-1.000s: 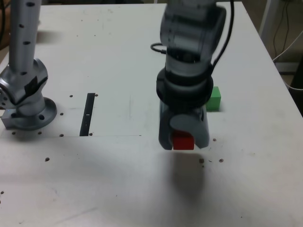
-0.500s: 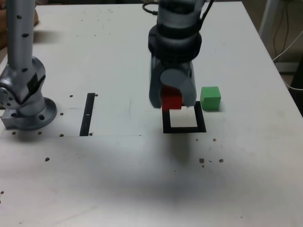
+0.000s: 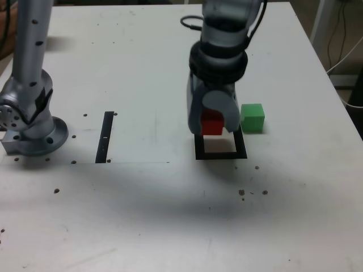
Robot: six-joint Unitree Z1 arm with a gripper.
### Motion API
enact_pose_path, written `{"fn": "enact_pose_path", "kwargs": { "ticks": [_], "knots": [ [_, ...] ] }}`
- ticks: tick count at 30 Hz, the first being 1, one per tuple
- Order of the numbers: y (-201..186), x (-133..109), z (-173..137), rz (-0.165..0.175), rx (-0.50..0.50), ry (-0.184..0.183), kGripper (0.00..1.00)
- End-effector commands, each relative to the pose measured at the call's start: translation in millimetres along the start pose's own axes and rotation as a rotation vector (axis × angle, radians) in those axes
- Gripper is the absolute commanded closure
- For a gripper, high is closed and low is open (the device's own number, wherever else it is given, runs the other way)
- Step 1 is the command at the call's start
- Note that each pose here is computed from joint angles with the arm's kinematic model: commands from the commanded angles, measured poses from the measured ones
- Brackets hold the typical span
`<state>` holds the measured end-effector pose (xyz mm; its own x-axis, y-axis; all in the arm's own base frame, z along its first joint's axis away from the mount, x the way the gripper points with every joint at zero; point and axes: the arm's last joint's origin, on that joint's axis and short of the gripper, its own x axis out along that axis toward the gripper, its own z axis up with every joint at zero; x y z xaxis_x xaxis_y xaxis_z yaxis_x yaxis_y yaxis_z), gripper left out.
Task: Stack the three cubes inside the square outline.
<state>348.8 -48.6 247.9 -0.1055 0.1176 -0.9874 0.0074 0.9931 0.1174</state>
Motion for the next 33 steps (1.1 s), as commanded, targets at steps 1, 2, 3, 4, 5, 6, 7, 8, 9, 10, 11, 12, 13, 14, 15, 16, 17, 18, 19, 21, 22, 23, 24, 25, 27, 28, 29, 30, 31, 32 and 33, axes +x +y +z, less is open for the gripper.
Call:
{"fn": "enact_pose_path", "kwargs": {
  "ticks": [1, 2, 3, 4, 5, 6, 7, 8, 9, 10, 11, 12, 13, 14, 15, 16, 17, 18, 19, 21, 22, 23, 24, 25, 27, 28, 29, 30, 31, 32, 33],
  "knots": [
    [2, 7, 3, -0.003, -0.002, 0.009, 0.78],
    [2, 9, 4, -0.004, -0.002, 0.012, 0.78],
    [3, 11, 6, -0.004, -0.003, 0.013, 0.78],
    [3, 13, 7, -0.005, -0.003, 0.015, 0.77],
    [3, 14, 8, -0.006, -0.003, 0.017, 0.77],
    [3, 16, 9, -0.007, -0.004, 0.019, 0.77],
    [3, 18, 10, -0.008, -0.005, 0.021, 0.77],
    [3, 20, 12, -0.009, -0.005, 0.022, 0.77],
    [3, 22, 13, -0.011, -0.006, 0.024, 0.77],
    [4, 24, 14, -0.014, -0.006, 0.025, 0.77],
    [4, 26, 15, -0.018, -0.005, 0.027, 0.77],
    [4, 27, 16, -0.021, -0.005, 0.027, 0.77],
    [4, 28, 16, -0.023, -0.004, 0.027, 0.77],
    [5, 29, 17, -0.026, -0.003, 0.027, 0.77],
    [5, 30, 17, -0.028, -0.001, 0.026, 0.76],
    [5, 31, 18, -0.029, 0.000, 0.025, 0.76],
    [5, 31, 18, -0.029, 0.000, 0.024, 0.74],
    [5, 31, 18, -0.029, 0.001, 0.024, 0.73],
    [5, 31, 18, -0.029, 0.002, 0.023, 0.71],
    [5, 30, 18, -0.029, 0.004, 0.022, 0.66],
    [5, 30, 18, -0.029, 0.005, 0.022, 0.62],
    [5, 29, 18, -0.030, 0.006, 0.021, 0.58],
    [5, 28, 17, -0.030, 0.007, 0.020, 0.53],
    [5, 27, 17, -0.031, 0.008, 0.019, 0.49],
    [6, 26, 16, -0.031, 0.011, 0.018, 0.40],
    [6, 25, 16, -0.031, 0.012, 0.017, 0.36],
    [6, 24, 15, -0.031, 0.012, 0.015, 0.33],
    [6, 24, 15, -0.031, 0.013, 0.014, 0.30],
    [6, 24, 14, -0.031, 0.013, 0.014, 0.27],
    [6, 24, 14, -0.031, 0.013, 0.015, 0.25],
    [7, 24, 14, -0.032, 0.012, 0.018, 0.24]
  ]
}}
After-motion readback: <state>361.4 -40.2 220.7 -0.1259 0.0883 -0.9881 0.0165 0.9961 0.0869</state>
